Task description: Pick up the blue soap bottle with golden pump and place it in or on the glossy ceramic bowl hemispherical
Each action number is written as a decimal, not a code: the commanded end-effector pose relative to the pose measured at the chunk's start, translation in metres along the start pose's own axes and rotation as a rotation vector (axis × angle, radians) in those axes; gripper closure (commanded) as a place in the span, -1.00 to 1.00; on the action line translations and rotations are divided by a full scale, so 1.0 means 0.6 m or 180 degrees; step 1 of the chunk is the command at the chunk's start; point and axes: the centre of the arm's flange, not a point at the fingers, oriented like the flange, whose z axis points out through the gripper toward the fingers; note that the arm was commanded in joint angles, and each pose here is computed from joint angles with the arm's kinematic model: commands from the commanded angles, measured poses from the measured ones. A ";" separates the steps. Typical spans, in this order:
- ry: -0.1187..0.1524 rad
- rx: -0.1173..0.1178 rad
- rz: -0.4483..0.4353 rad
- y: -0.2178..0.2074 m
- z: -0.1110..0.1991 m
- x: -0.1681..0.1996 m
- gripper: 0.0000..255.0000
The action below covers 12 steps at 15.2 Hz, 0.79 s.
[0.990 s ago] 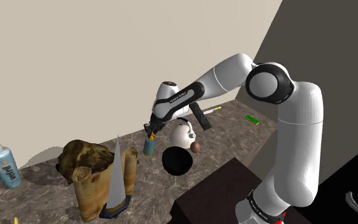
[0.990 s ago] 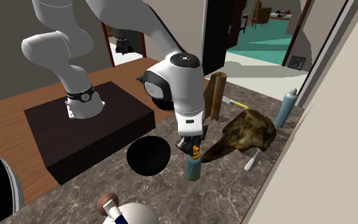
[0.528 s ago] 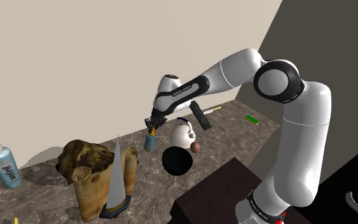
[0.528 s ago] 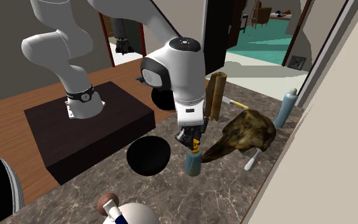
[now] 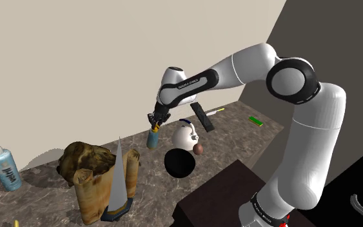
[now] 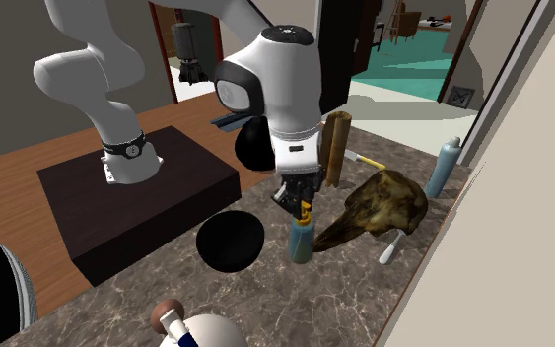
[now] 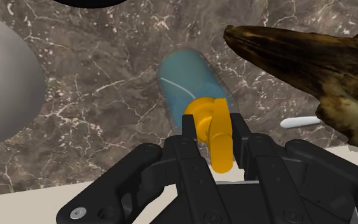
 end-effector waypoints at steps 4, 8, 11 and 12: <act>-0.0001 0.0000 0.0000 -0.006 -0.045 0.002 1.00; -0.0001 0.0000 0.0000 -0.009 -0.079 0.004 1.00; -0.0001 0.0000 0.0000 -0.012 -0.106 0.006 1.00; -0.0001 0.0000 0.0000 -0.013 -0.114 0.006 1.00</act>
